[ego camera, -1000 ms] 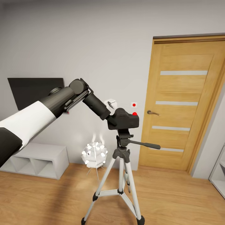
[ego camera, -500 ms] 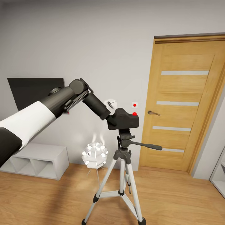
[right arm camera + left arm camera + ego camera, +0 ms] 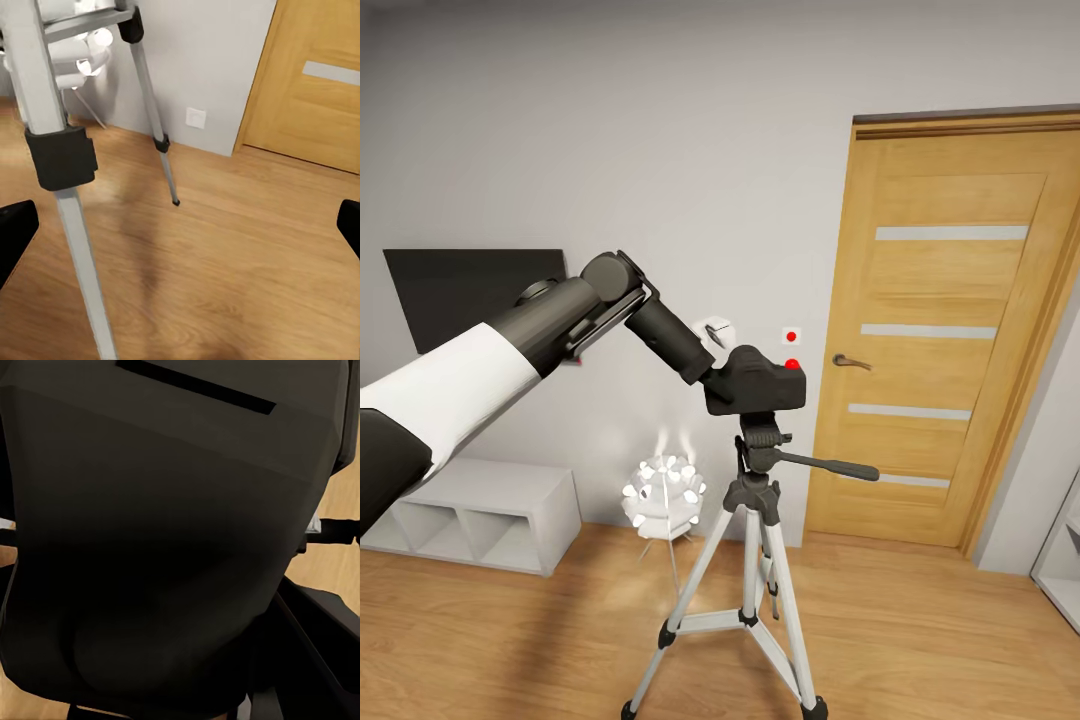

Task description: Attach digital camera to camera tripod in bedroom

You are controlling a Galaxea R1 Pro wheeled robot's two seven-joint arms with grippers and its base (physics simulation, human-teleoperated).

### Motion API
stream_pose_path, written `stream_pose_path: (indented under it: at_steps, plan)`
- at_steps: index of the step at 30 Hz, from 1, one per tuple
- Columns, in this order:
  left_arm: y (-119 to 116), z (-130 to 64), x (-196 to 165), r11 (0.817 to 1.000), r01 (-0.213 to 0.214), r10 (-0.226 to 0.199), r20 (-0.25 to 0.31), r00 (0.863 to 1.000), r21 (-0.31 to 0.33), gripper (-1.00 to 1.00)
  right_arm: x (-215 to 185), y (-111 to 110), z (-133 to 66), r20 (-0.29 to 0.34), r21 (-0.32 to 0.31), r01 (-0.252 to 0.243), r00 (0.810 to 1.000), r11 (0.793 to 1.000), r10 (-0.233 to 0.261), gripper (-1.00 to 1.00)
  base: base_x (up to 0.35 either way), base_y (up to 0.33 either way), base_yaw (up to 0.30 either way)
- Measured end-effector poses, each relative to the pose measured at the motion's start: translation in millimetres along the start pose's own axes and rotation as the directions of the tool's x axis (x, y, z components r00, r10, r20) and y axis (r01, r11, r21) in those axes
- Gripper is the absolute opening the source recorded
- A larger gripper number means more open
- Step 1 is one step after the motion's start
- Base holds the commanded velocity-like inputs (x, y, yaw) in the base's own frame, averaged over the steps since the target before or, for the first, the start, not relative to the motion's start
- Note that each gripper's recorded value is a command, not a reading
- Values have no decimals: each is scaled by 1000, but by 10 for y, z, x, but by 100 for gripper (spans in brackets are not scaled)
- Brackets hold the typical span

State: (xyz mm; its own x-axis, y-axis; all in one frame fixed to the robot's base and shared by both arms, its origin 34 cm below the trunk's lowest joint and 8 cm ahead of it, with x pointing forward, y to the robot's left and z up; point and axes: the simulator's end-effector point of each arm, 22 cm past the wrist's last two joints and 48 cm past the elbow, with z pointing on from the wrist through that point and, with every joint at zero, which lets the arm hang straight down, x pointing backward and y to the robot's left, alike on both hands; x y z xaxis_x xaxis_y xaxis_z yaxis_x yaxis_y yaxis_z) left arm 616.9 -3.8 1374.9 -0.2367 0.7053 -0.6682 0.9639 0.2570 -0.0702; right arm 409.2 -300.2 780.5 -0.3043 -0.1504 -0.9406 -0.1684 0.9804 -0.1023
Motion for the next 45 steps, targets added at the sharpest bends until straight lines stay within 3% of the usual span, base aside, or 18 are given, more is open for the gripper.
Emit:
stream_pose_path:
  at_steps: [7,11,22,30,36,45]
  plan:
    - [3,-1,5,1000,1,-1,-1,1000,0,-100,-25,329,-26,13,-150,13,1000,989,-12,100,0,0,0]
    - [-1,-1,0,1000,0,0,0,1000,1,-100,-55,427,-24,23,-194,17,1000,981,-13,100,0,0,0]
    - [-3,-3,-5,1000,0,0,2,1000,1,-100,-547,471,263,146,-206,50,989,977,-20,100,0,0,0]
    - [-5,-6,-10,1000,0,0,4,1000,2,-100,-708,504,484,125,-207,32,992,978,-6,100,0,0,0]
    - [-6,-6,-11,1000,0,0,4,1000,2,-100,-838,722,624,122,-226,4,992,974,24,100,0,0,0]
    - [-8,-5,-12,1000,-1,1,4,1000,2,-100,-850,975,710,92,-271,6,996,963,20,100,0,0,0]
